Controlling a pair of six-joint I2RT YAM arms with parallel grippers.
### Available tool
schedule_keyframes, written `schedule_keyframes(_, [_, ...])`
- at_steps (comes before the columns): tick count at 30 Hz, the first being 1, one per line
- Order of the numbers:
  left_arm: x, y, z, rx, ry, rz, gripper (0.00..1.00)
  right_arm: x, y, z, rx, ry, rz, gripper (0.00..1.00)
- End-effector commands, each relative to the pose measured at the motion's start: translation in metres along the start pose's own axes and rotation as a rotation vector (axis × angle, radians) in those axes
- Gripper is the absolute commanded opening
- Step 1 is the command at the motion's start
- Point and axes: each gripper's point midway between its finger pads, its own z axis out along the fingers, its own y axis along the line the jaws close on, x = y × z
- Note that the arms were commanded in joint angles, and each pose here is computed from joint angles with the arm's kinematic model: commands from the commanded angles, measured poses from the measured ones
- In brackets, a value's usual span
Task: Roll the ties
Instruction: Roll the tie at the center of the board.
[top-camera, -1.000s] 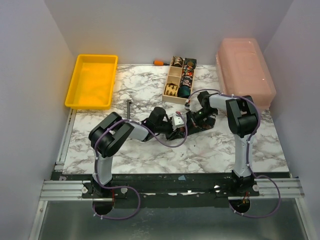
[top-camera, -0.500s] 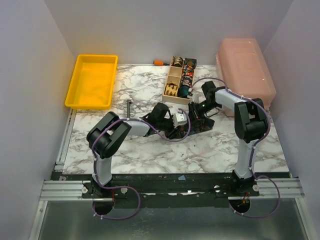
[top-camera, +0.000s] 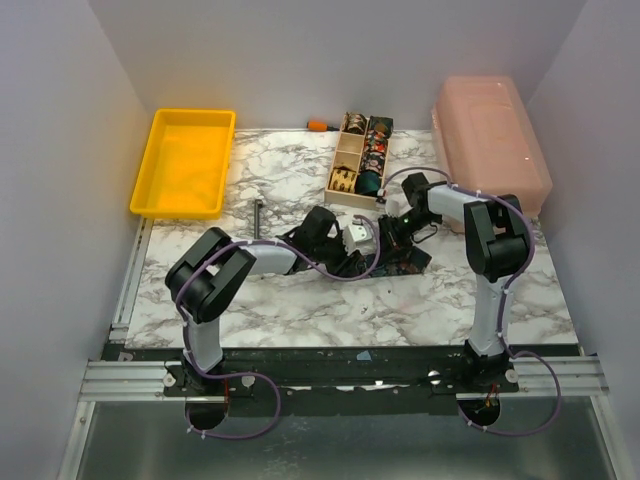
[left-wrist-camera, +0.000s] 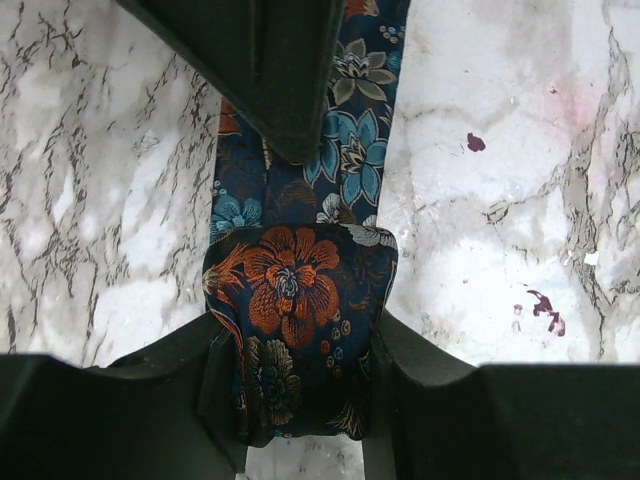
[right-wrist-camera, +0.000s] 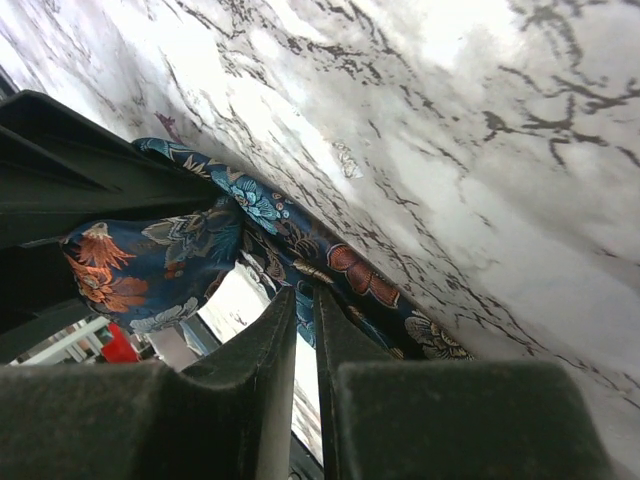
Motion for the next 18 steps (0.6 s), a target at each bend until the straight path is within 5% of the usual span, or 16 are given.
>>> schedule_keyframes(1, [0.01, 0.01, -0.013, -0.1, 0.049, -0.041, 0.12, 0.028, -0.056, 0.015, 0.207, 0.09, -0.019, 0.16])
schedule_keyframes(7, [0.059, 0.011, -0.003, -0.087, 0.229, -0.057, 0.17, 0.013, -0.011, -0.001, 0.06, 0.024, -0.055, 0.22])
schedule_keyframes(13, [0.067, -0.004, 0.0, -0.043, 0.249, 0.005, 0.21, -0.012, 0.054, -0.026, -0.173, -0.071, -0.063, 0.5])
schedule_keyframes(18, [0.07, -0.006, 0.002, -0.038, 0.267, 0.023, 0.23, -0.019, 0.076, -0.028, -0.302, -0.081, -0.017, 0.59])
